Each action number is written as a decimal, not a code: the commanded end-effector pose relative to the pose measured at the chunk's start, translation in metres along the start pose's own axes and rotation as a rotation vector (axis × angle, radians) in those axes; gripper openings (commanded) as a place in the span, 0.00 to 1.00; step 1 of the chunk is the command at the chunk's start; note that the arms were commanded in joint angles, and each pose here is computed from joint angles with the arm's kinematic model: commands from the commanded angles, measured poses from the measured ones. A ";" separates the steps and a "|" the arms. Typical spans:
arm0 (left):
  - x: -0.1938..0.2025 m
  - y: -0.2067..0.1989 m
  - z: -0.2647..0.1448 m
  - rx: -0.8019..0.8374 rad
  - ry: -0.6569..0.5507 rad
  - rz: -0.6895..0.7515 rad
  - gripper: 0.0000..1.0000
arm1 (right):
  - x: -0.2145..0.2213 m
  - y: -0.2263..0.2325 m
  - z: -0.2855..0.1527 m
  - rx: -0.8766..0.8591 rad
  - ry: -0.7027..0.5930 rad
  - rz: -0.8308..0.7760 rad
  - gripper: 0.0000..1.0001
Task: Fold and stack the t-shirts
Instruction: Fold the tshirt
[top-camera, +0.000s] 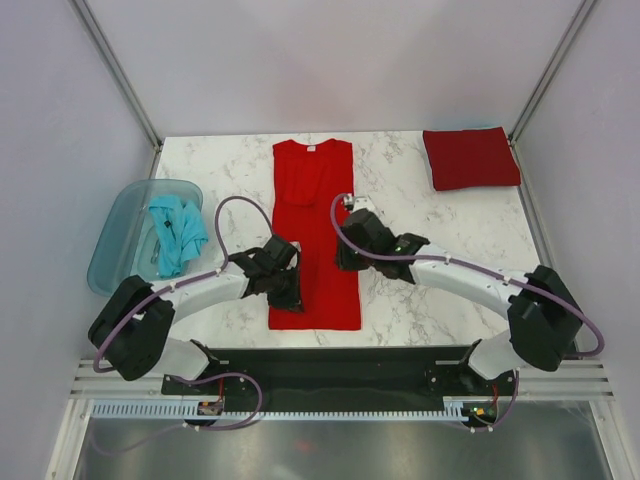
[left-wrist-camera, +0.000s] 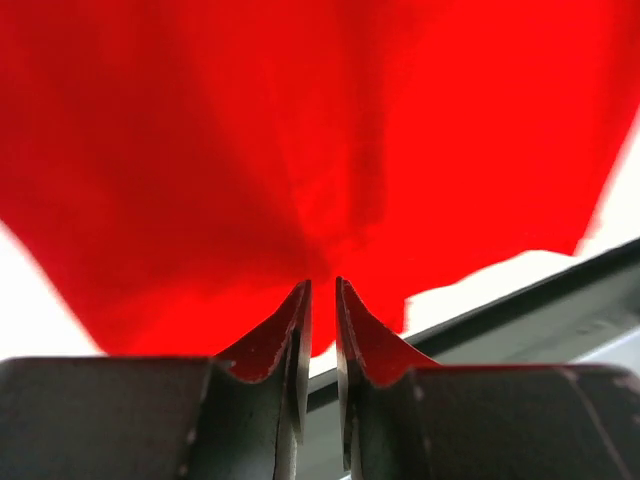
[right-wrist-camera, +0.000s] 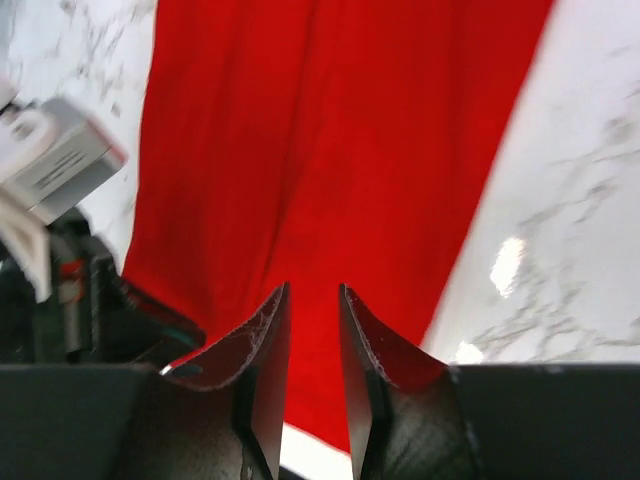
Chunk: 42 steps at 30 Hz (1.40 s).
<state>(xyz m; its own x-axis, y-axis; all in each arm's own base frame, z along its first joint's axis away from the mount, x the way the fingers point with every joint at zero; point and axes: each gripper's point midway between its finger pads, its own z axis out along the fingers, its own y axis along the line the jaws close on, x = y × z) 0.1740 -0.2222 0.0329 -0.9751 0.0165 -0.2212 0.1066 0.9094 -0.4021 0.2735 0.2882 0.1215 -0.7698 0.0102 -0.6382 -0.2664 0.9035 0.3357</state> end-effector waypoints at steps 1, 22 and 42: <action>0.006 0.020 0.007 -0.072 -0.020 -0.037 0.22 | 0.038 0.012 0.010 0.063 0.035 0.025 0.33; -0.012 0.005 -0.027 -0.074 -0.100 -0.020 0.27 | 0.136 -0.012 -0.002 0.111 0.172 -0.012 0.29; -0.069 -0.037 0.026 -0.005 -0.096 0.129 0.43 | -0.052 -0.042 0.011 0.067 -0.113 0.025 0.40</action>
<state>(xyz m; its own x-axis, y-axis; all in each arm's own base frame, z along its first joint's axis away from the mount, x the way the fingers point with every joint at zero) 0.2269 -0.2603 0.0410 -0.9455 0.0676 -0.3186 0.1906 0.9081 -0.3729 0.2852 0.2410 0.0943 -0.7776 0.0859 -0.6228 -0.1034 0.9596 0.2616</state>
